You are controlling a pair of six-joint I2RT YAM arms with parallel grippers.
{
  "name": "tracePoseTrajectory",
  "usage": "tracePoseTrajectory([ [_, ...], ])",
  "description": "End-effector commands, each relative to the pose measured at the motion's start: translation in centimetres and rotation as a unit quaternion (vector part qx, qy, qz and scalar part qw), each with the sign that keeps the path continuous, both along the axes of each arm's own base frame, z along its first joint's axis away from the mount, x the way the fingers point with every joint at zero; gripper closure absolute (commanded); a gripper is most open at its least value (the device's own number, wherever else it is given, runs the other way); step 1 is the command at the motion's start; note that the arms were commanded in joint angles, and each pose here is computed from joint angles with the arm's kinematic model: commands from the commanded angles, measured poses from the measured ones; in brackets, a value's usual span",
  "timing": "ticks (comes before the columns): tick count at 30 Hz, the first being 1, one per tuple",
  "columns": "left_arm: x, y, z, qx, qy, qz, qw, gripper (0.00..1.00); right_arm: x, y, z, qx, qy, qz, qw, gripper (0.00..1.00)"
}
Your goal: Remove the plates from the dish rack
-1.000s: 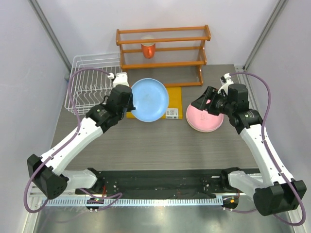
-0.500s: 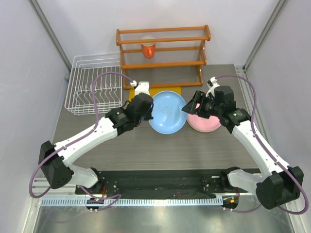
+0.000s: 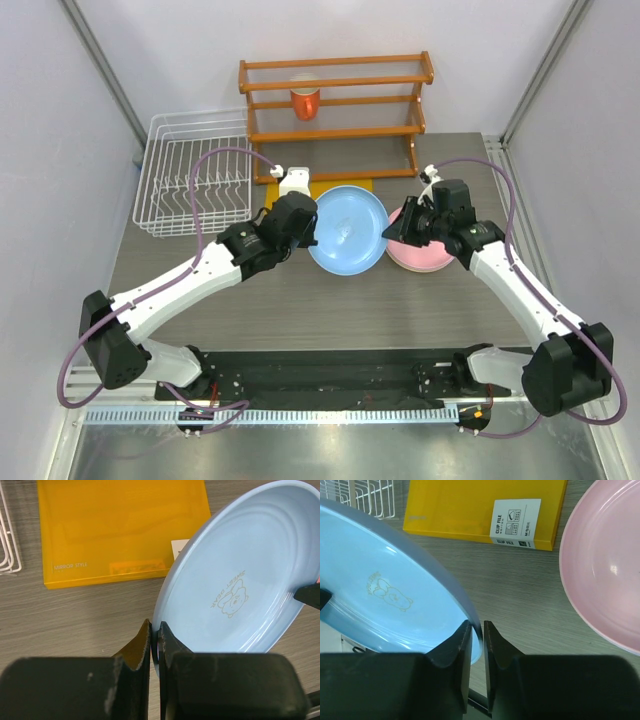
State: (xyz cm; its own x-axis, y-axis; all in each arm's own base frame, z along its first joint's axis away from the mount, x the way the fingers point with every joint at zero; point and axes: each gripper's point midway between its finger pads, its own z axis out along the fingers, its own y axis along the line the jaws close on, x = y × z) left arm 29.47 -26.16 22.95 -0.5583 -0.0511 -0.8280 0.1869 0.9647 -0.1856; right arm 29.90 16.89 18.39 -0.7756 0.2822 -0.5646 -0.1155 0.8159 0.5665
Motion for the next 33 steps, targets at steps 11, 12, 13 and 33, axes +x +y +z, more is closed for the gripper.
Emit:
tracePoseTrajectory([
  [11,0.3,-1.9,4.1,-0.069,-0.039,-0.019,0.997,1.00,0.4,1.6,-0.5,0.030,-0.003,0.029,0.999,0.75],
  [12,0.3,-1.9,4.0,-0.069,-0.038,-0.019,0.997,1.00,0.4,1.6,-0.7,0.029,-0.001,0.030,0.999,0.78],
  [13,0.3,-1.9,4.0,-0.071,-0.038,-0.019,0.997,1.00,0.5,1.6,-0.8,0.028,-0.001,0.029,0.999,0.80],
  [33,-0.1,6.1,0.8,0.062,-0.055,0.093,0.992,0.14,3.9,-12.0,-2.7,-0.040,0.047,-0.187,0.980,0.99],
])
